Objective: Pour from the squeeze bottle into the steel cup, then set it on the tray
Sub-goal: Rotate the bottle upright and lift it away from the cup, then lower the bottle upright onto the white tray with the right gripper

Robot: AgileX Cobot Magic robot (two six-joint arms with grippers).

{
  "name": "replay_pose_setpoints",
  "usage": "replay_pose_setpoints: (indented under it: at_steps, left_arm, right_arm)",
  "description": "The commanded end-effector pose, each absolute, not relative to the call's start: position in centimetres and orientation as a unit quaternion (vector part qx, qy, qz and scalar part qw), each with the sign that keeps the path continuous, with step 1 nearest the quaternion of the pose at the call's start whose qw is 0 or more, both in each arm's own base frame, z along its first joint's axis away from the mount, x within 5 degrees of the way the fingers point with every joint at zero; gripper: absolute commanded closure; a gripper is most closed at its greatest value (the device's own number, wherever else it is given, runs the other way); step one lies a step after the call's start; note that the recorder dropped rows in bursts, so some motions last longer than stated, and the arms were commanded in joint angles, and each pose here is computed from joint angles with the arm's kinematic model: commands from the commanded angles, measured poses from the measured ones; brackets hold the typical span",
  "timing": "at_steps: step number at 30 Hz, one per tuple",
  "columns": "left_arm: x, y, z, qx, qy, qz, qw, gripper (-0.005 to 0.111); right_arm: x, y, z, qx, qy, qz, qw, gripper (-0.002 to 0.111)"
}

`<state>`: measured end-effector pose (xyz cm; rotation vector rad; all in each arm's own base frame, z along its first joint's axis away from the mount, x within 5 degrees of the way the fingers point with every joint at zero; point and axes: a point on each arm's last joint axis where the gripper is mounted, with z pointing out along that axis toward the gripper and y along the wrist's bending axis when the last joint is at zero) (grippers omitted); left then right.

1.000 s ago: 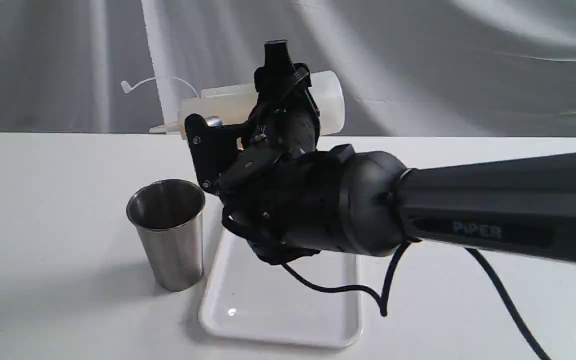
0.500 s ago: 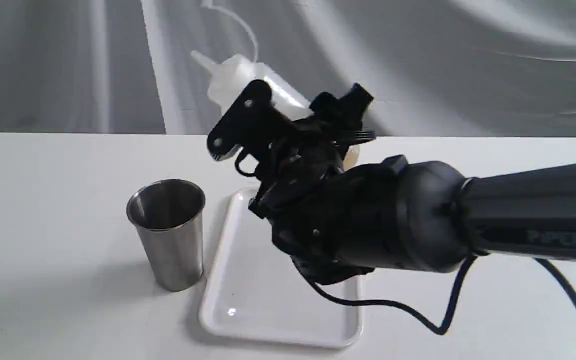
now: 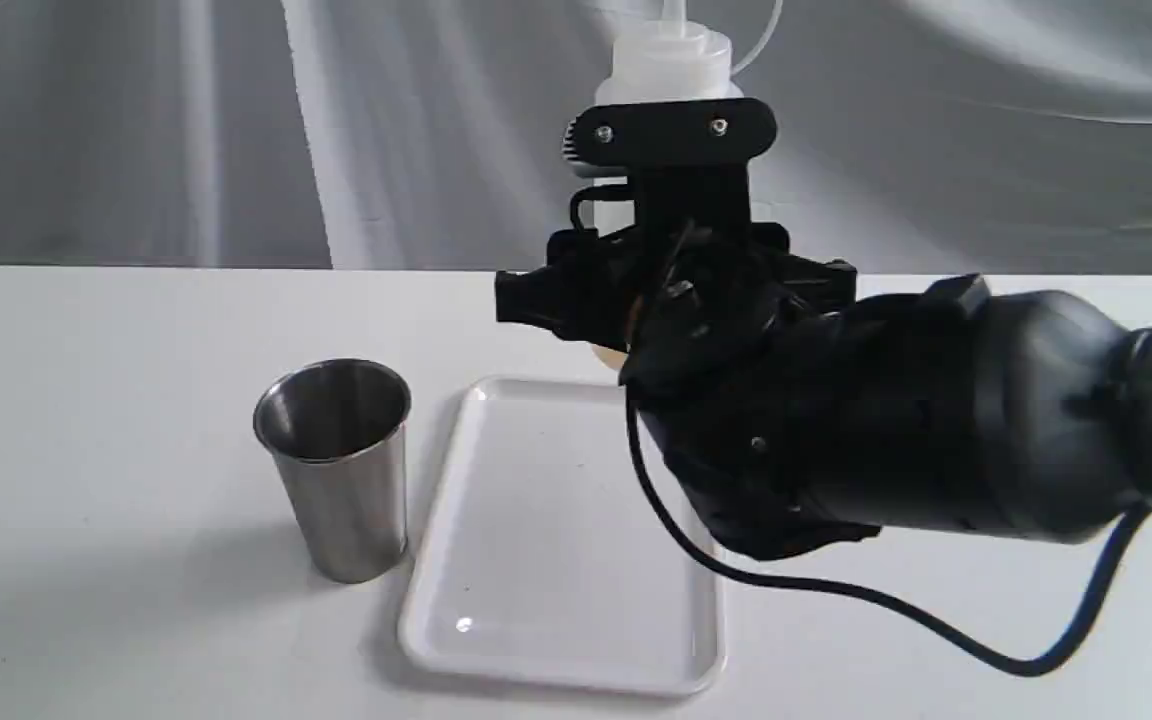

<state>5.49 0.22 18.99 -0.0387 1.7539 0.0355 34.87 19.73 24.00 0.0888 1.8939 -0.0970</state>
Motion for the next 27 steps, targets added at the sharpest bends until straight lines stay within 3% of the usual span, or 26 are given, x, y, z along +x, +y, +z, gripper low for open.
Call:
replay_pose_setpoints:
  at_steps: [1, 7, 14, 27]
  left_arm:
    - [5.5, 0.2, 18.9, -0.017, 0.767, 0.015, 0.641, 0.098]
    - [5.5, 0.2, 18.9, -0.017, 0.767, 0.015, 0.641, 0.098]
    - [5.5, 0.2, 18.9, -0.018, 0.767, 0.014, 0.641, 0.098]
    - [5.5, 0.2, 18.9, -0.016, 0.767, 0.015, 0.641, 0.098]
  right_arm:
    - [34.5, 19.8, 25.6, 0.034, 0.806, 0.004, 0.591, 0.108]
    - [34.2, 19.9, 26.6, 0.021, 0.808, 0.032, 0.589, 0.108]
    - [34.6, 17.4, 27.5, 0.090, 0.825, 0.077, 0.552, 0.108]
    - [35.2, 17.0, 27.3, -0.185, 0.827, 0.110, 0.519, 0.108]
